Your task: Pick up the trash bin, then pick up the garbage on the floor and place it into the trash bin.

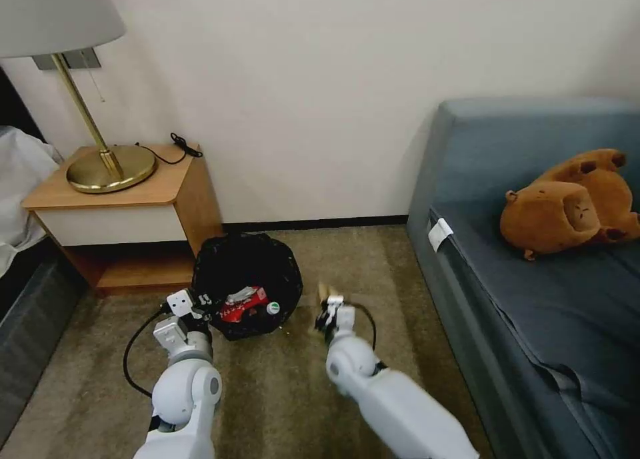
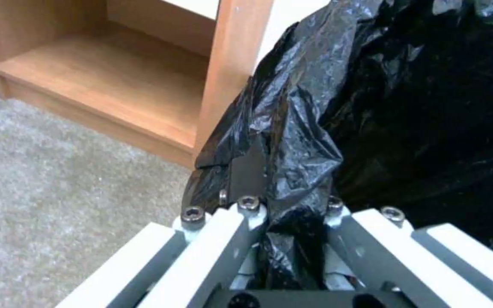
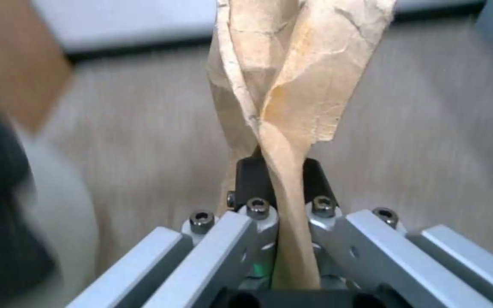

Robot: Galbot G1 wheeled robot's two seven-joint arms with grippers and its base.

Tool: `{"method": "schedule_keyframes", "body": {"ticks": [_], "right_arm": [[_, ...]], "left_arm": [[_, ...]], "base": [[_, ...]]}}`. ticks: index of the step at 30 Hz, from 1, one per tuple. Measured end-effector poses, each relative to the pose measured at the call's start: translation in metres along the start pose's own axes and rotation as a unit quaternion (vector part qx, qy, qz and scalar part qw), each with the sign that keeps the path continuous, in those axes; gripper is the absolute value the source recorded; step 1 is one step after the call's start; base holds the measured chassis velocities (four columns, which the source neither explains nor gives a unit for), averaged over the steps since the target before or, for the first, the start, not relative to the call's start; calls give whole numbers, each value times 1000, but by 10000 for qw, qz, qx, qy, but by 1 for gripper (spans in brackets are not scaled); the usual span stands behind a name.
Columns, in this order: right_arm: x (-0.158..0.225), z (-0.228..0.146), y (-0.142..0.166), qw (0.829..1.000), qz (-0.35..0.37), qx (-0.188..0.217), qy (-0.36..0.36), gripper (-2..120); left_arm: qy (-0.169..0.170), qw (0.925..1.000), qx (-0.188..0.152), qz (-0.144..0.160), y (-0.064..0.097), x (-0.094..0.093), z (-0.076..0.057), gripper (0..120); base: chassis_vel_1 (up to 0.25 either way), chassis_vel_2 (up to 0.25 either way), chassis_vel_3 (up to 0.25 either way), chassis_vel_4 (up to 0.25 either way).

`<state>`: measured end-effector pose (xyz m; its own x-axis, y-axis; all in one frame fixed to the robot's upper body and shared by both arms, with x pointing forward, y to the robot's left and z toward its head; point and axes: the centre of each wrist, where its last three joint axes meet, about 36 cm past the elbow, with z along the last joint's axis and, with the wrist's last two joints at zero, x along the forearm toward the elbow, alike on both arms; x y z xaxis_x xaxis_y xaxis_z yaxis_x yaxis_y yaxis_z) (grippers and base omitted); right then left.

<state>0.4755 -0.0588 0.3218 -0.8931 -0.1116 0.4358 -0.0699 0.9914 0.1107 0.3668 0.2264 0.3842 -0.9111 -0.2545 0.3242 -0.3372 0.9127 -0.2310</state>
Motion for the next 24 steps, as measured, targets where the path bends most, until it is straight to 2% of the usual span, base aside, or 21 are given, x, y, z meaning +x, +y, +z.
{"method": "schedule_keyframes", "body": {"ticks": [1,4,6,10,13,14,19,24], "right_arm": [[-1,-19,-1,9997,1,-107,-208,0],[-2,-33,0,9992,15,-197,-340,0],[1,-56,4,9972,-39,-233,-714,0],[9,-71,12,9948,-181,-192,-982,0],[24,-83,25,9917,-418,-196,-1199,0],[42,-92,41,9886,-696,-278,-1310,0],[77,-96,71,9823,-1251,-320,-1356,0],[89,-85,86,9813,-1499,-248,-1185,0]], "left_arm": [[55,10000,-40,-16,-1,2,2,3],[100,9999,-75,-22,-2,4,4,3],[166,9998,-106,-28,-2,7,8,3],[197,9997,-121,-38,-3,9,10,3],[204,9997,-141,-49,-3,9,10,3],[217,9996,-149,-63,-4,9,11,3],[264,9995,-175,-84,-5,8,15,3],[282,9994,-181,-83,-5,9,16,3]], "base": [[0,0,0,0],[0,0,0,0],[0,0,0,0],[0,0,0,0],[0,0,0,0],[0,0,0,0],[0,0,0,0],[0,0,0,0]]}}
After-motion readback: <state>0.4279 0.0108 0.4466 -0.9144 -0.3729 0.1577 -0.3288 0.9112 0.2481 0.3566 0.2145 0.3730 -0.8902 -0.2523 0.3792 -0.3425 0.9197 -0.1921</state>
